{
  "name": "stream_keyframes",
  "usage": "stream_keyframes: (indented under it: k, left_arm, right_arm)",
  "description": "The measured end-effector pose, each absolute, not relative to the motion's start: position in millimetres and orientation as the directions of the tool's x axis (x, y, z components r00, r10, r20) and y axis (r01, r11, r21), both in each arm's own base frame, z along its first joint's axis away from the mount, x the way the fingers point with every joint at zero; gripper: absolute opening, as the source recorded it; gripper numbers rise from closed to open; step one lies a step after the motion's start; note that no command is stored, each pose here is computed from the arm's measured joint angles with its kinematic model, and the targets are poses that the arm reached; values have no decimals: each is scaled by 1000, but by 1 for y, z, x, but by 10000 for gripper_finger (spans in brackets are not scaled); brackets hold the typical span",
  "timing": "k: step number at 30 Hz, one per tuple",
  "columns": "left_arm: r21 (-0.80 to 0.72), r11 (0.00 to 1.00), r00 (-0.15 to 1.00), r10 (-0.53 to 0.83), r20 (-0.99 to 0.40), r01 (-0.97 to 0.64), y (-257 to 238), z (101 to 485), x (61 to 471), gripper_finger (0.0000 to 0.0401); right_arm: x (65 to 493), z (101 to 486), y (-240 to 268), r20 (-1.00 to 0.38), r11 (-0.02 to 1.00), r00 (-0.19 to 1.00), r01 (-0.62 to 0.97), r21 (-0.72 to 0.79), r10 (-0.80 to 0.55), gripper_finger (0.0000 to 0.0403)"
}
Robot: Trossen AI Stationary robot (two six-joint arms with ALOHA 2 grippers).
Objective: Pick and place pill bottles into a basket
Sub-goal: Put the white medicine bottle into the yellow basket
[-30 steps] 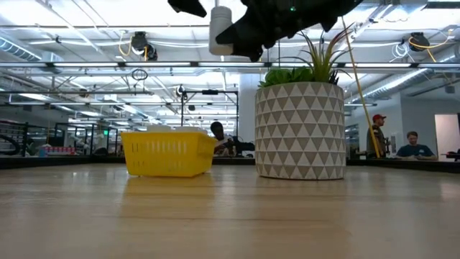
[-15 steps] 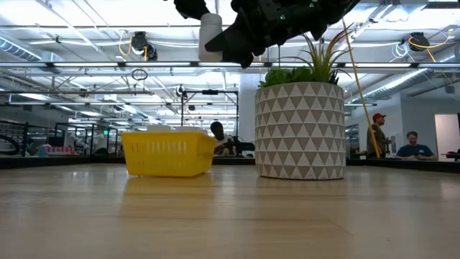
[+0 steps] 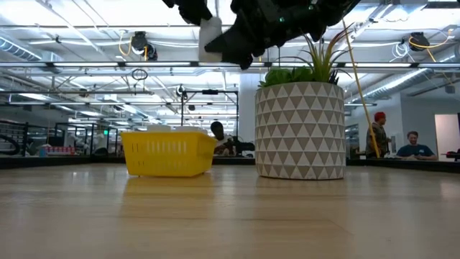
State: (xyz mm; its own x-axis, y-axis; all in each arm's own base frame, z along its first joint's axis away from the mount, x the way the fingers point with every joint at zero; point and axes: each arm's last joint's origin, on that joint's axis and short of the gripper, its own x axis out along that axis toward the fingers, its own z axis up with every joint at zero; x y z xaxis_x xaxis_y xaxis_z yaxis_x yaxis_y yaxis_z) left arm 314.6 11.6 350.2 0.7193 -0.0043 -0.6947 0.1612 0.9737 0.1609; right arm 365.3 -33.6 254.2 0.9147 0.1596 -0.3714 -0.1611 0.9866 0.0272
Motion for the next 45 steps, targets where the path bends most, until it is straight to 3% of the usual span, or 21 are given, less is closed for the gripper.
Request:
stream_keyframes:
  k: [19, 27, 38, 45]
  left_arm:
    - [178, 974, 707, 25, -707, 143, 13, 344, 320, 253]
    - [140, 975, 705, -21, -709, 170, 12, 344, 319, 161]
    - [190, 967, 678, 26, -735, 168, 7, 342, 316, 161]
    - [216, 965, 659, 67, -750, 147, 3, 341, 314, 161]
  right_arm:
    - [365, 256, -33, -366, 986, 916, -161, 32, 162, 158]
    - [365, 256, -33, -367, 986, 917, -165, 8, 156, 164]
    - [360, 254, -32, -426, 985, 889, -166, 33, 165, 217]
    - [338, 273, -29, -470, 984, 866, -177, 27, 169, 220]
